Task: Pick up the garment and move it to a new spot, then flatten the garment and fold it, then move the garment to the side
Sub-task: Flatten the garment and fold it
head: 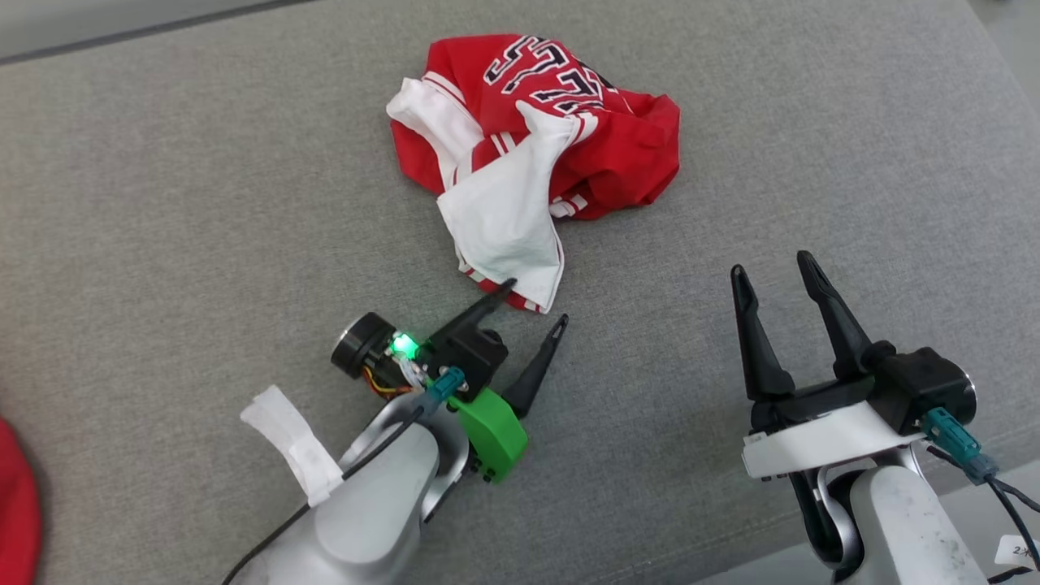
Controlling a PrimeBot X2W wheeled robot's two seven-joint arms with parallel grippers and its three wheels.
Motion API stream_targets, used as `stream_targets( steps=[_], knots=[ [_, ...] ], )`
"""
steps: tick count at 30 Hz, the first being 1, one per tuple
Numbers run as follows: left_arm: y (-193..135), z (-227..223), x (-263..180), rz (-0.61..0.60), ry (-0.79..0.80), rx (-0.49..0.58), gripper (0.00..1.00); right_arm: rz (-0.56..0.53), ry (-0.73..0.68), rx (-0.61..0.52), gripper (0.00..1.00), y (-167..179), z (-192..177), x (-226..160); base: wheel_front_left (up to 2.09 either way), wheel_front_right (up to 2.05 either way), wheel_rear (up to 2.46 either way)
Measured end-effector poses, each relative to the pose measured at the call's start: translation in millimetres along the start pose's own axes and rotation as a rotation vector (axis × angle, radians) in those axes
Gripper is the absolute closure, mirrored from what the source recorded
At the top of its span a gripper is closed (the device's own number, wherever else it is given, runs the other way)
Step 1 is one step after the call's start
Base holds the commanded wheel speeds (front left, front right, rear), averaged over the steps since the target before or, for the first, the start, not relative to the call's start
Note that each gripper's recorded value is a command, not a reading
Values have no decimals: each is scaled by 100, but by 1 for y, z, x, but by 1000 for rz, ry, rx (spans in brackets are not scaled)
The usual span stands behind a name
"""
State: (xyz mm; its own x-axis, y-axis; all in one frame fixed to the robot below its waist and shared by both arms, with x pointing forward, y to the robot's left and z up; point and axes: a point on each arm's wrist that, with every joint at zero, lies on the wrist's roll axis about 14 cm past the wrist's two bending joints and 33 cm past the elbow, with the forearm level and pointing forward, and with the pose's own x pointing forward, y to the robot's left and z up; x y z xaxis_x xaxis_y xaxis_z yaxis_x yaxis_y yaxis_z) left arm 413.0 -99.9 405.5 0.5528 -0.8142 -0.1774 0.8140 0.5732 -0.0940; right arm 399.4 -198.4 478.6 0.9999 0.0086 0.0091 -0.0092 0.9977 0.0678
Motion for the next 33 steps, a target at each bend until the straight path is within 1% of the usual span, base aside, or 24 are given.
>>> stream_targets(
  steps=[2, 5, 8, 9, 10, 13, 16, 19, 23, 25, 26, 29, 33],
  knots=[
    [6, -3, 9, 6, 4, 1, 0, -14, 9, -2, 0, -5, -4, 3, 0, 0, 0],
    [11, -19, 19, 4, 42, -9, 0, -37, 30, -5, 0, -13, -11, 5, 0, 0, 0],
    [11, -23, 29, -8, 48, 14, 0, -57, 48, -8, 0, -20, -16, 4, 0, 0, 0],
    [12, -20, 32, -2, 35, 18, 94, -63, 51, -10, 0, -22, -17, 3, 0, 0, 0],
    [12, -17, 34, 0, 25, 15, 100, -70, 51, -10, 0, -24, -17, 3, 0, 0, 0],
    [9, -6, 37, -10, -12, 17, 100, -82, 48, -8, 0, -28, -16, 1, 0, 0, 0],
    [0, 15, 36, -40, -72, 26, 100, -82, 41, 2, 0, -27, -13, -1, 0, 0, 0],
    [-4, 45, 35, -70, -145, 78, 100, -69, 31, 18, 0, -22, -9, -3, 0, 0, 0],
    [5, 93, 32, -96, -228, 243, 100, -45, 9, 43, 0, -11, -1, -9, 0, 0, 0],
    [10, 131, 34, -98, -281, 338, 100, -35, -8, 55, 0, -7, 5, -12, 0, 0, 0],
    [9, 148, 35, -107, -305, 382, 100, -30, -13, 58, 0, -5, 7, -14, 0, 0, 0],
    [-5, 214, 39, -155, -377, 556, 100, -9, -27, 71, 0, 3, 12, -20, 0, 0, 0],
    [-8, 282, 42, -165, -430, 748, 100, 1, -46, 89, 0, 8, 20, -26, 0, 0, 0]
  ],
)
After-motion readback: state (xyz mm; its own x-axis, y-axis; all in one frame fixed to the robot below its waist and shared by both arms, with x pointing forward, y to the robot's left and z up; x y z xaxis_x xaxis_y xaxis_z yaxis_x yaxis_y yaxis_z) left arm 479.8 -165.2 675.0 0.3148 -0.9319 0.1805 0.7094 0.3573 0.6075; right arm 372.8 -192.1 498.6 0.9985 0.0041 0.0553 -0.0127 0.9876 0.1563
